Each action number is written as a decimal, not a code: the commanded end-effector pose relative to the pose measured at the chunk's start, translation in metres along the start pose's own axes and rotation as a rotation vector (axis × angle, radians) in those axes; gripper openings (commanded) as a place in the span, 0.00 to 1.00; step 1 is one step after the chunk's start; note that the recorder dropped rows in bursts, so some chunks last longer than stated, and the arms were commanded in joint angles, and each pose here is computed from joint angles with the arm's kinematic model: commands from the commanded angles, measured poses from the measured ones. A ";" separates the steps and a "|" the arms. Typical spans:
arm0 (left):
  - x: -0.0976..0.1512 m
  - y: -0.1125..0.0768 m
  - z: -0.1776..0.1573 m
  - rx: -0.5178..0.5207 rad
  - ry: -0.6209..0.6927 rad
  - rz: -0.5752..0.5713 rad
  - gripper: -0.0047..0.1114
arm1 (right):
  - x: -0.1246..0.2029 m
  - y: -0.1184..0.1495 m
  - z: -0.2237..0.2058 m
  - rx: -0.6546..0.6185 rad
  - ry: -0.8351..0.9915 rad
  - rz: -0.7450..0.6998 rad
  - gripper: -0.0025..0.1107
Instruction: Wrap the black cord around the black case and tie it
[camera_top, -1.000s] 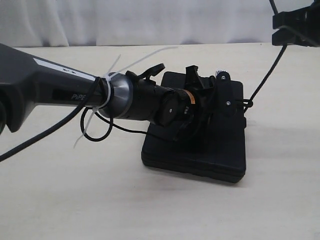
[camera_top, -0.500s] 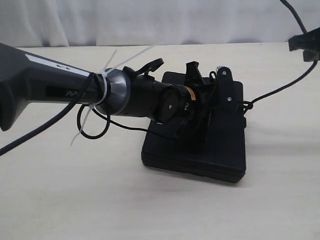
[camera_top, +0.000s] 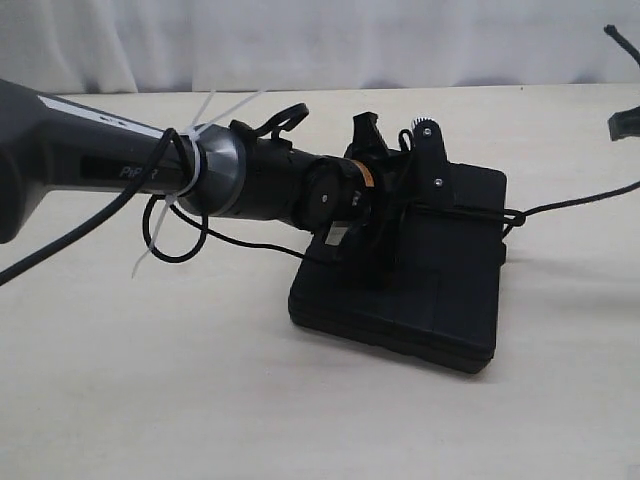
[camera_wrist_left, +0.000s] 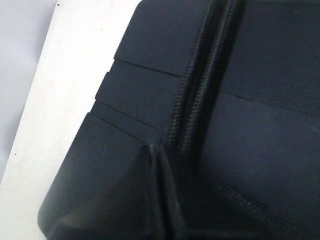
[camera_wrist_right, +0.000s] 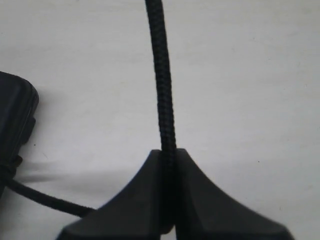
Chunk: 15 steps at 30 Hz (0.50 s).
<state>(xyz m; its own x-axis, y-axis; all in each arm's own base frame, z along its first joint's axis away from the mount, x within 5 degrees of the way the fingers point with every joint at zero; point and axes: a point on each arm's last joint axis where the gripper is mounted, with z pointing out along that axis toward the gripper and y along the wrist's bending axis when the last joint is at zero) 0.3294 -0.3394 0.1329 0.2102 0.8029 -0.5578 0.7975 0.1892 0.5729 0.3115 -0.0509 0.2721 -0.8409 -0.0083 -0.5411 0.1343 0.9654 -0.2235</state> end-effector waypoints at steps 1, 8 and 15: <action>-0.002 0.004 -0.003 -0.015 -0.008 -0.011 0.04 | 0.004 0.000 0.012 0.011 0.029 -0.011 0.06; -0.001 0.005 -0.003 -0.013 -0.005 -0.011 0.04 | 0.003 -0.001 0.012 0.021 0.028 -0.026 0.06; 0.010 0.013 -0.003 -0.010 0.023 -0.029 0.04 | 0.004 0.000 0.016 0.024 0.038 -0.035 0.06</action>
<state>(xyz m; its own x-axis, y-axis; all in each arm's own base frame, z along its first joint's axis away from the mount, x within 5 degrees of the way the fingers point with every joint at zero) 0.3359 -0.3321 0.1322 0.1884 0.8098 -0.5557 0.7989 0.2027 0.5663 0.3156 -0.0532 0.2601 -0.8629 -0.0299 -0.5045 0.1154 0.9602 -0.2544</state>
